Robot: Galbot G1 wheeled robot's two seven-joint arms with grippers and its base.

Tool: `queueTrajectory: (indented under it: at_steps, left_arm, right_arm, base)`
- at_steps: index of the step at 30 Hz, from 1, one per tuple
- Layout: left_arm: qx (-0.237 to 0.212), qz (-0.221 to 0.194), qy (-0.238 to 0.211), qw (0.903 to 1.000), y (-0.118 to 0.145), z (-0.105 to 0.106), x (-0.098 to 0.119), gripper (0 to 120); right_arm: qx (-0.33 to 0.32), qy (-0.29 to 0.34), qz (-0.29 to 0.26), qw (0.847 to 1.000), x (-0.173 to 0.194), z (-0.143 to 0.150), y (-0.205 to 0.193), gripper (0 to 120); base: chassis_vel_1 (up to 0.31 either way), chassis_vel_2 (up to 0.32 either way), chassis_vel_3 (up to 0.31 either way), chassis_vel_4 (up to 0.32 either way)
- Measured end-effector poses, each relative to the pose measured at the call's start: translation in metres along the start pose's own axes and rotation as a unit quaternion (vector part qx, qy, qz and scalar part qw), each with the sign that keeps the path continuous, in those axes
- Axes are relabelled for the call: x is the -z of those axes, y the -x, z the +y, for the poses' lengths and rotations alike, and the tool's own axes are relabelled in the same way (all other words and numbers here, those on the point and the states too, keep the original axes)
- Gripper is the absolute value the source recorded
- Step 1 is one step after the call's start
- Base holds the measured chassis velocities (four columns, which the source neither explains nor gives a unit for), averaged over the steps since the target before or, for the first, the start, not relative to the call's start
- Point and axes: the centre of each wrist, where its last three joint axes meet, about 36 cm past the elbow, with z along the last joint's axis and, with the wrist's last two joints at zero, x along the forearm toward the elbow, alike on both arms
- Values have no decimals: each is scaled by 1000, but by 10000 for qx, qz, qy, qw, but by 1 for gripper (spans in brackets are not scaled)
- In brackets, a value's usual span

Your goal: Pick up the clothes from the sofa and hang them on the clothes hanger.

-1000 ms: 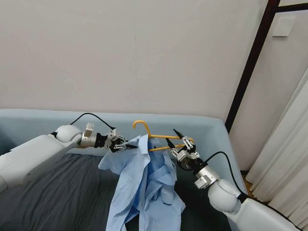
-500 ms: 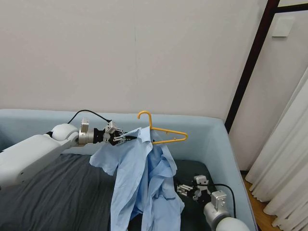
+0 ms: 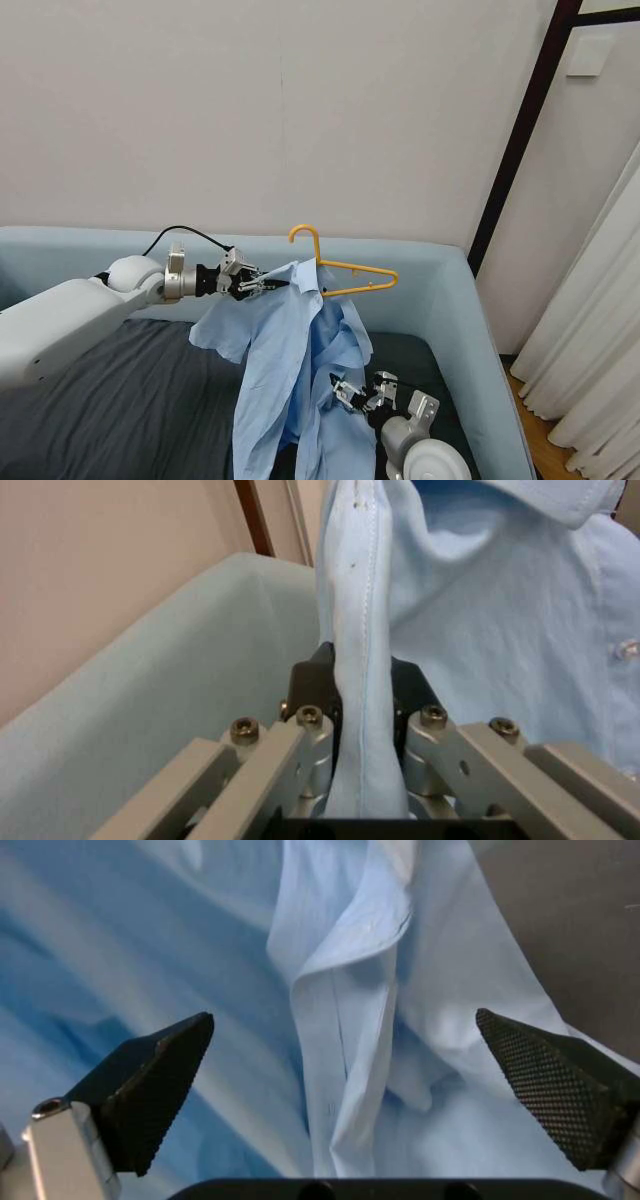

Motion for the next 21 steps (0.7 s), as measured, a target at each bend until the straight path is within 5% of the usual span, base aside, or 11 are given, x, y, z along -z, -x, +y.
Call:
queueTrajectory:
  at_steps: [14,21]
  left_arm:
    - [-49,-36,54,10000,18,2,4,7]
    - [-4,-50,70,10000,18,4,5,7]
  right_arm:
    - [-177,635,-302,9974,7,-5,37,99]
    - [-157,723,-385,9965,3,1,45,73]
  base:
    - [0,0,0,0]
    - [0,0,0,0]
